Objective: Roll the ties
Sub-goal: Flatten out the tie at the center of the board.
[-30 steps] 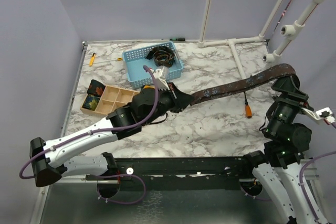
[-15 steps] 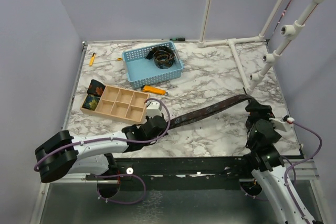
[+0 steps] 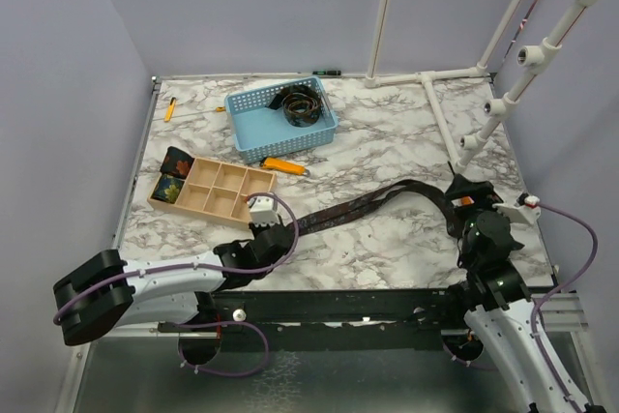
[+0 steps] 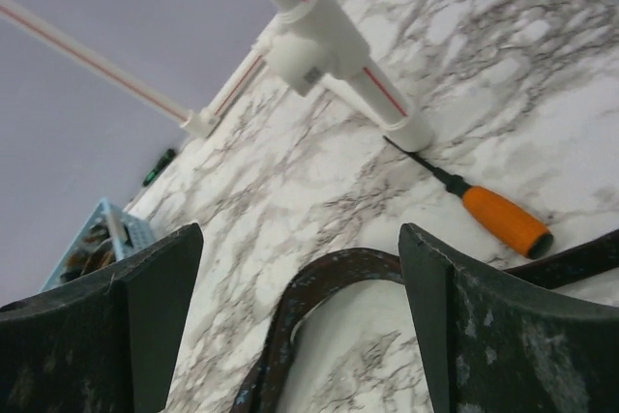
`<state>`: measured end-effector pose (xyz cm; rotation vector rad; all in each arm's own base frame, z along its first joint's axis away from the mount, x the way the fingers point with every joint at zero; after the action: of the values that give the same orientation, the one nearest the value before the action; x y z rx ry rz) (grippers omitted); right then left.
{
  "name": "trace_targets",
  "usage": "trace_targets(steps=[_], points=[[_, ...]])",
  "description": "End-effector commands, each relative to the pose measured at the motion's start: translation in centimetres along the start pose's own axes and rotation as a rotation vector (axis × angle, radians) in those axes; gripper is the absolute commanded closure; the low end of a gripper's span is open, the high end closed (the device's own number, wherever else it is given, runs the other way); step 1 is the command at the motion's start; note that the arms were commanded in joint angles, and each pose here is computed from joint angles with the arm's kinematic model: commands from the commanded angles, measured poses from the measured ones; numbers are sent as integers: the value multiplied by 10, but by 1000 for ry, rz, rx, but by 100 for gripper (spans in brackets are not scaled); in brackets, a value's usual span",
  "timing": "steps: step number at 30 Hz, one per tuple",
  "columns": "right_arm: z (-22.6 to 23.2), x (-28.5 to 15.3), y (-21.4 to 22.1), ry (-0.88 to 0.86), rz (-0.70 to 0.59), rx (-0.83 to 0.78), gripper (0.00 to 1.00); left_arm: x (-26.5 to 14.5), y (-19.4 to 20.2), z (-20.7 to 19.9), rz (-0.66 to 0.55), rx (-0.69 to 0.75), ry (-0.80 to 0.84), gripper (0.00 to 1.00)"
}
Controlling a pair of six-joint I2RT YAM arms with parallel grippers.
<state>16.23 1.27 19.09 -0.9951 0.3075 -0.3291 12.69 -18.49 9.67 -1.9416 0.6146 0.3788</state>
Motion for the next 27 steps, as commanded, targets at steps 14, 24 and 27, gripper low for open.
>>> trace_targets(steps=[14, 24, 27], points=[[44, 18, 42, 251, 516, 282, 0, -15, -2, 30, -79, -75, -3, 100], [37, 35, 81, 434, 569, 385, 0, -20, 0, 37, -88, -115, 31, 100], [40, 47, 83, 455, 525, 395, 0, -21, 2, 41, -79, -119, 38, 100]])
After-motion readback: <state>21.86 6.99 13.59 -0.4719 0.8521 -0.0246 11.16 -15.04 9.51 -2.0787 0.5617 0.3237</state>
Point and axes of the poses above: each gripper's point midway between its finger pads, its own x axis out along the fingers, its own z axis along the line the jaws close on, y = z × x, the point moved 9 cm from there along -x, back along the fingers, and after that the axes turned 7 degrees about -x, right-handed, at the moved point
